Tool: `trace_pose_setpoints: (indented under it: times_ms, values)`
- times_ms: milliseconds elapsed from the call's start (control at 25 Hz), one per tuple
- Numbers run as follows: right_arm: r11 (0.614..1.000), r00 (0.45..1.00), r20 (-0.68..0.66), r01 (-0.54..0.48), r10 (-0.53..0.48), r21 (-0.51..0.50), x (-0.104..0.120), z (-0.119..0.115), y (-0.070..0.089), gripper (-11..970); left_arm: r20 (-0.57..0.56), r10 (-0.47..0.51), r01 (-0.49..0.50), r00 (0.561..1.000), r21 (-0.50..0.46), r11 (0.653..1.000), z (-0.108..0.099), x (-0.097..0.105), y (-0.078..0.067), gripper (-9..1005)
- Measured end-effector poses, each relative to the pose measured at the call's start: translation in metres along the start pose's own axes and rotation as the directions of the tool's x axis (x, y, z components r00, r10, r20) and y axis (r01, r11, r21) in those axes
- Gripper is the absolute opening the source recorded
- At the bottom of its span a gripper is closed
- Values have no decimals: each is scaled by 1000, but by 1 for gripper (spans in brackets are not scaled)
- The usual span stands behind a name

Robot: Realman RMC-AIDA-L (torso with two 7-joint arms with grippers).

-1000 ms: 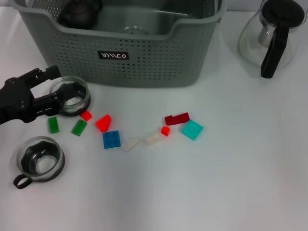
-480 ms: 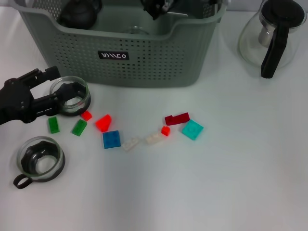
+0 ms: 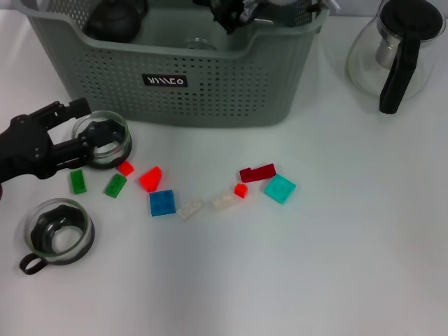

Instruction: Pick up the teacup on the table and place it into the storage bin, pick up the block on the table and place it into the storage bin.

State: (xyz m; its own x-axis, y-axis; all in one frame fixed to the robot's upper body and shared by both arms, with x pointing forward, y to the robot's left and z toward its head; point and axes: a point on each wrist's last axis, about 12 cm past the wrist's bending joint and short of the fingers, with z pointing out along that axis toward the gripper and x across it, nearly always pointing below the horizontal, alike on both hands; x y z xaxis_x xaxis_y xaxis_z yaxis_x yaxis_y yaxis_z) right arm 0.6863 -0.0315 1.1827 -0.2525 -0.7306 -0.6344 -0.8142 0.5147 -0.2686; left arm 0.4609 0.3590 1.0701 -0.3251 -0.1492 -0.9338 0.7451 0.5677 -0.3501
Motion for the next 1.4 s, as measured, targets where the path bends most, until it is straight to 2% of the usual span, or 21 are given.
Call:
trace_pose_setpoints:
  times_ms: [400,520,600,720,840,920,1000,1080,1160,1240,1320,1360,1400]
  values:
    - [1000,1000,-14,-13,13,11,2,-1,-2,74,-1,-2,2,1000,0,1000,1,0,0,852]
    - [999,1000,10,-28,28,14,-1,-3,-4,303,-1,-4,4,1000,-1,1000,0,1,0,851]
    - [999,998,46,-36,35,11,-4,-9,-6,401,-2,-6,6,1000,-3,1000,-1,1,-1,851]
    - [999,987,151,-53,51,4,-10,-28,-11,548,0,-8,8,1000,-4,1000,-1,2,-1,850]
    - [997,945,317,-77,77,-14,-15,-63,-16,594,5,-9,9,1000,-4,1000,-3,2,-2,849]
    - [994,889,447,-89,105,-58,-13,-93,-18,625,6,-8,8,1000,-5,1000,-3,2,-2,849]
    - [988,820,554,-89,145,-126,-3,-119,-19,621,6,-7,7,1000,-6,1000,-3,2,-1,848]
    - [969,728,651,-78,216,-235,19,-141,-20,618,5,-6,6,1000,-7,1000,-2,2,-1,847]
    - [940,633,717,-54,293,-337,47,-154,-20,614,7,-5,5,1000,-7,1000,-2,1,-1,847]
    - [913,565,749,-19,345,-407,76,-158,-19,614,10,-4,4,1000,-9,1000,-2,1,0,846]
    - [891,513,775,41,370,-452,106,-162,-15,614,13,-3,3,1000,-10,1000,-1,0,0,846]
    - [874,500,784,102,368,-476,136,-165,-8,614,13,-2,2,1000,-11,1000,-1,0,0,846]
    - [874,500,784,102,368,-476,136,-165,-8,613,14,-1,2,1000,-11,1000,-1,-1,0,845]
